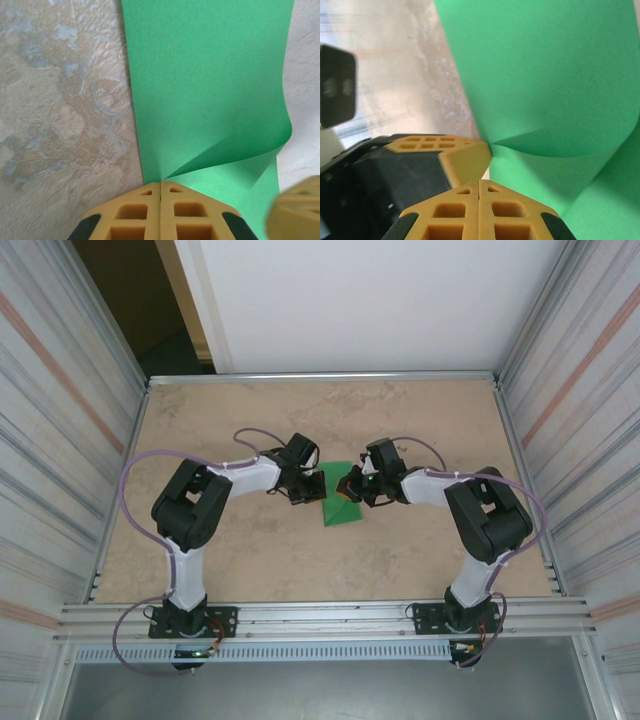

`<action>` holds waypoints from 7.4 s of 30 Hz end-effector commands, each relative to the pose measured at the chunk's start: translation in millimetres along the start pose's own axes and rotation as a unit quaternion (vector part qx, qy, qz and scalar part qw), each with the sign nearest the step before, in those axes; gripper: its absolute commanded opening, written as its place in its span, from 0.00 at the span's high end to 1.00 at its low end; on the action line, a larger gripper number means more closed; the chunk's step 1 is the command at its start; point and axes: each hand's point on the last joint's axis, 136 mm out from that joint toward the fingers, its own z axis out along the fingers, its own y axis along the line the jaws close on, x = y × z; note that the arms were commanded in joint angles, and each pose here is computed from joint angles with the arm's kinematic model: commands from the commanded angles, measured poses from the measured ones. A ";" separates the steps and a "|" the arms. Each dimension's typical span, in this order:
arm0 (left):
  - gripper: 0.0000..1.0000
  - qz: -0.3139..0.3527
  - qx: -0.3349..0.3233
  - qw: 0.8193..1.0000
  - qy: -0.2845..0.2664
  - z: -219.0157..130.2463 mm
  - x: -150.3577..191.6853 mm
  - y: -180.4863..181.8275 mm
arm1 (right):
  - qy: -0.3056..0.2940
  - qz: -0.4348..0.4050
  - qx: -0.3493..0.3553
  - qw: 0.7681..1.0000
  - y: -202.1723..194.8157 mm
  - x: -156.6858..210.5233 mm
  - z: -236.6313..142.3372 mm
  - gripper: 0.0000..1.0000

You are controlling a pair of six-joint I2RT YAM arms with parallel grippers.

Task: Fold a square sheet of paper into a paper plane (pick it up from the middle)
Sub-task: Fold the triangle a second time at the center of the table.

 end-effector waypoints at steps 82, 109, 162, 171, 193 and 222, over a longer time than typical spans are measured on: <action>0.93 -0.023 0.049 0.998 0.025 -5.4 50.7 -23.1 | 0.035 0.073 0.140 0.987 -112.5 25.2 28.7 0.98; 0.93 -0.029 0.015 0.999 0.027 -2.2 50.7 1.1 | 0.037 0.076 0.143 0.986 -115.1 26.2 29.1 0.98; 0.90 0.003 0.052 0.998 0.043 -4.9 49.9 -29.6 | 0.039 0.079 0.144 0.986 -119.0 26.8 29.8 0.98; 0.91 0.001 0.030 0.998 0.049 -0.3 53.1 -18.5 | 0.039 0.080 0.145 0.985 -119.9 26.9 29.5 0.98; 0.92 -0.013 0.015 0.999 0.047 -1.4 55.0 -0.1 | 0.041 0.081 0.148 0.985 -122.2 27.8 30.2 0.98; 0.94 -0.034 0.008 0.997 0.065 0.6 74.8 24.4 | 0.019 -0.061 0.028 0.998 -7.1 -7.0 -10.6 0.94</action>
